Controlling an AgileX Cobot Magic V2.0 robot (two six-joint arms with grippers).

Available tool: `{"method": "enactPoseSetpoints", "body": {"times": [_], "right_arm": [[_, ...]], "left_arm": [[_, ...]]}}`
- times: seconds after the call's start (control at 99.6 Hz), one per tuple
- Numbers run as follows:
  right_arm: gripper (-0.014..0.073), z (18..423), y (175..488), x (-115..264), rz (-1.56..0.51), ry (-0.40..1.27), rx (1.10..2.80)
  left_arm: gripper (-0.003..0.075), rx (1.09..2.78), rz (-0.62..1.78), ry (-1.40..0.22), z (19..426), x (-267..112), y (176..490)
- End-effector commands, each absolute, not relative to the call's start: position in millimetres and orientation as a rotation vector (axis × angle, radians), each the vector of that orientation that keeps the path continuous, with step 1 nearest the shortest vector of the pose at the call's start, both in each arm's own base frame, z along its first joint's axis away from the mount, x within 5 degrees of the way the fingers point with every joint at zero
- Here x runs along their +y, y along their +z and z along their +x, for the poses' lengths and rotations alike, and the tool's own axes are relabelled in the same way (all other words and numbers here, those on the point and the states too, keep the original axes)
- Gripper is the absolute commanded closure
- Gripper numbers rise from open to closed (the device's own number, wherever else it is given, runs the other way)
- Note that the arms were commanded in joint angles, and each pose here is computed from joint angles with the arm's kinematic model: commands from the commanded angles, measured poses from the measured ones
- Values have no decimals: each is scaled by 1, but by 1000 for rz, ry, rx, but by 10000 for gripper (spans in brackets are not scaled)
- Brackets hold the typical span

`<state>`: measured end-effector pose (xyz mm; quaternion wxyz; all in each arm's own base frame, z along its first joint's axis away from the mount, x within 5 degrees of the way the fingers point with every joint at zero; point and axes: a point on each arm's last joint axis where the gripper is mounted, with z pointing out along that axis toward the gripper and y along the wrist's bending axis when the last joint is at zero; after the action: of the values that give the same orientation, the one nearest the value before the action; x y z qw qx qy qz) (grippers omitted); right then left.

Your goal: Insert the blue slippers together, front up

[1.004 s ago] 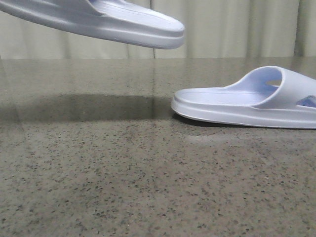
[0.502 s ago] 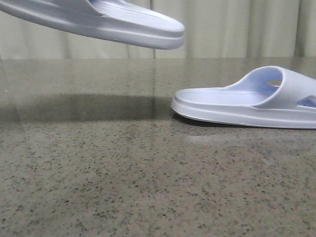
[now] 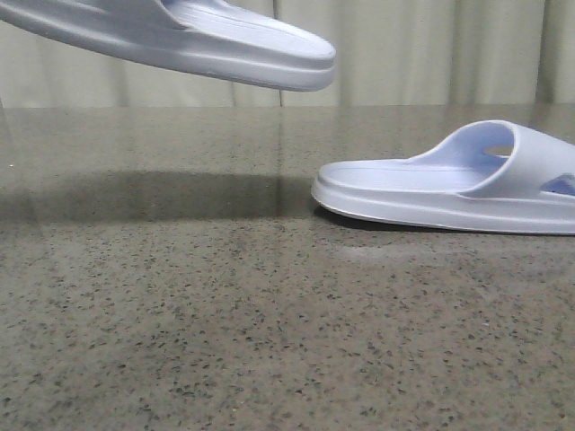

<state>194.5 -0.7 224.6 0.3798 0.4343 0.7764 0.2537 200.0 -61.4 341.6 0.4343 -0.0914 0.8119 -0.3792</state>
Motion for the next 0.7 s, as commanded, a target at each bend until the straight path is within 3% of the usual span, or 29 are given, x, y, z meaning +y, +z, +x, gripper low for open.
{"method": "enactPoseSetpoints", "body": {"times": [0.0, 0.693], "right_arm": [[99, 196, 224, 0, 1104, 657, 2012], [99, 196, 224, 7, 1099, 699, 2035]], "left_arm": [[703, 1951, -252, -975, 198, -60, 357], [703, 1951, -252, -975, 198, -60, 357]]}}
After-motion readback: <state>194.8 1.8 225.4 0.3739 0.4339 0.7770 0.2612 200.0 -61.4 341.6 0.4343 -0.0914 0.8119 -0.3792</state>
